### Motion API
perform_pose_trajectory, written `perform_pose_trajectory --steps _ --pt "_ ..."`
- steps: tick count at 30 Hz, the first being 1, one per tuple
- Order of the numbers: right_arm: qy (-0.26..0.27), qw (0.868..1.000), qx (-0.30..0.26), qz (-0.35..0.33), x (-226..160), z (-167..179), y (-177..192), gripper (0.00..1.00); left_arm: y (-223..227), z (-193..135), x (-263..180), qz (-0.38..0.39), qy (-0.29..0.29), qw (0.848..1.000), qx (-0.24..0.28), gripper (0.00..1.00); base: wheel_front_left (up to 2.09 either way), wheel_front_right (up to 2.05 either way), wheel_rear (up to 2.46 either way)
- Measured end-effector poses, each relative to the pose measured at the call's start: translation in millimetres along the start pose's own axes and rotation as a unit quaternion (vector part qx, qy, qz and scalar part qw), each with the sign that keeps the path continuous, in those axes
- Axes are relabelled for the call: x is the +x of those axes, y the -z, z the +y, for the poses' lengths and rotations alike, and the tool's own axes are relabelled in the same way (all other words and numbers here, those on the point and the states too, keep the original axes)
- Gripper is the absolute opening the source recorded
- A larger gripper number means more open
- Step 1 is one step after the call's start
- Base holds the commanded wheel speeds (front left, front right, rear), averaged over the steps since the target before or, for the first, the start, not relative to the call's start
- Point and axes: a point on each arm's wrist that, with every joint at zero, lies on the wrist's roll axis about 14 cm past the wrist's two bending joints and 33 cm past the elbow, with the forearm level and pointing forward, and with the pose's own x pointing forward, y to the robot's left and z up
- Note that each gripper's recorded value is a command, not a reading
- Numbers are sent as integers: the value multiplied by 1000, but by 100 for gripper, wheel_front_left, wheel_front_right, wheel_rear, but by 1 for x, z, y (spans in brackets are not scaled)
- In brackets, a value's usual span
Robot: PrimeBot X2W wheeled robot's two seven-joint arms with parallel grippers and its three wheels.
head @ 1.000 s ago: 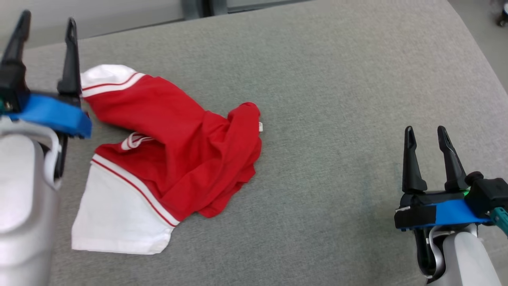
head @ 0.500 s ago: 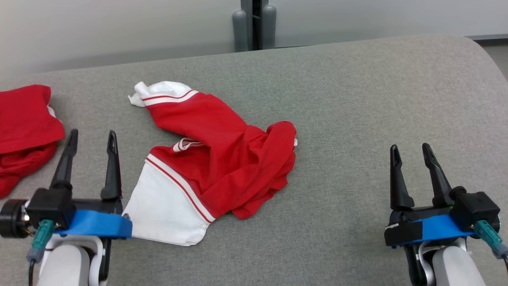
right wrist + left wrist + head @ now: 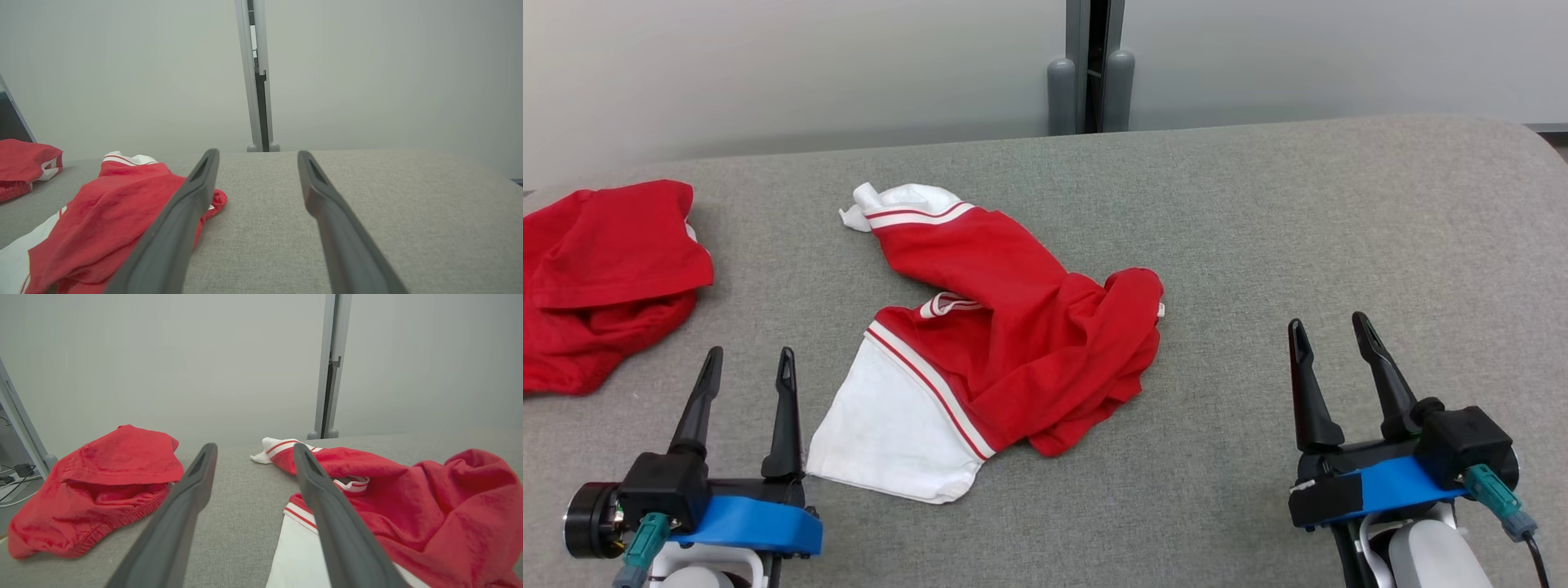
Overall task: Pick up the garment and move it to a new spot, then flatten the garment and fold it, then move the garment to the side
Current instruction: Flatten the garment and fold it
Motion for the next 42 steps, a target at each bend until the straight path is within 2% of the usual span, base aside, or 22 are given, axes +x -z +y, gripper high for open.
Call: perform_pose_trajectory --steps 4,11,19,26,29,30,31,32,38,42 --pt "-2 1000 0 0 -1 1 0 100 3 -5 0 5 13 1000 9 100 0 0 0" --pt "-1 1000 0 6 -3 1 3 100 51 -14 -9 84 40 996 14 100 0 0 0" --pt "4 1000 1 15 -2 -3 10 100 107 -15 -26 197 50 979 7 100 0 0 0" --pt "5 1000 2 19 -2 -3 13 100 137 -15 -38 264 54 963 3 100 0 0 0" --pt "6 1000 2 20 -2 -4 14 100 139 -17 -36 271 57 961 -3 100 0 0 0" --pt "6 1000 2 20 -2 -4 14 100 140 -19 -35 272 61 960 -3 83 0 0 0" --pt "7 1000 2 20 -2 -4 14 100 141 -20 -35 274 62 960 -4 31 0 0 0" --pt "7 1000 2 21 -2 -5 15 100 142 -21 -35 276 65 959 -2 2 0 0 0" --pt "7 1000 3 19 0 -4 14 100 138 -26 -32 268 75 961 -4 0 0 0 0" --pt "2 1000 7 21 2 0 16 100 126 -21 -29 245 62 967 -17 0 0 0 0"
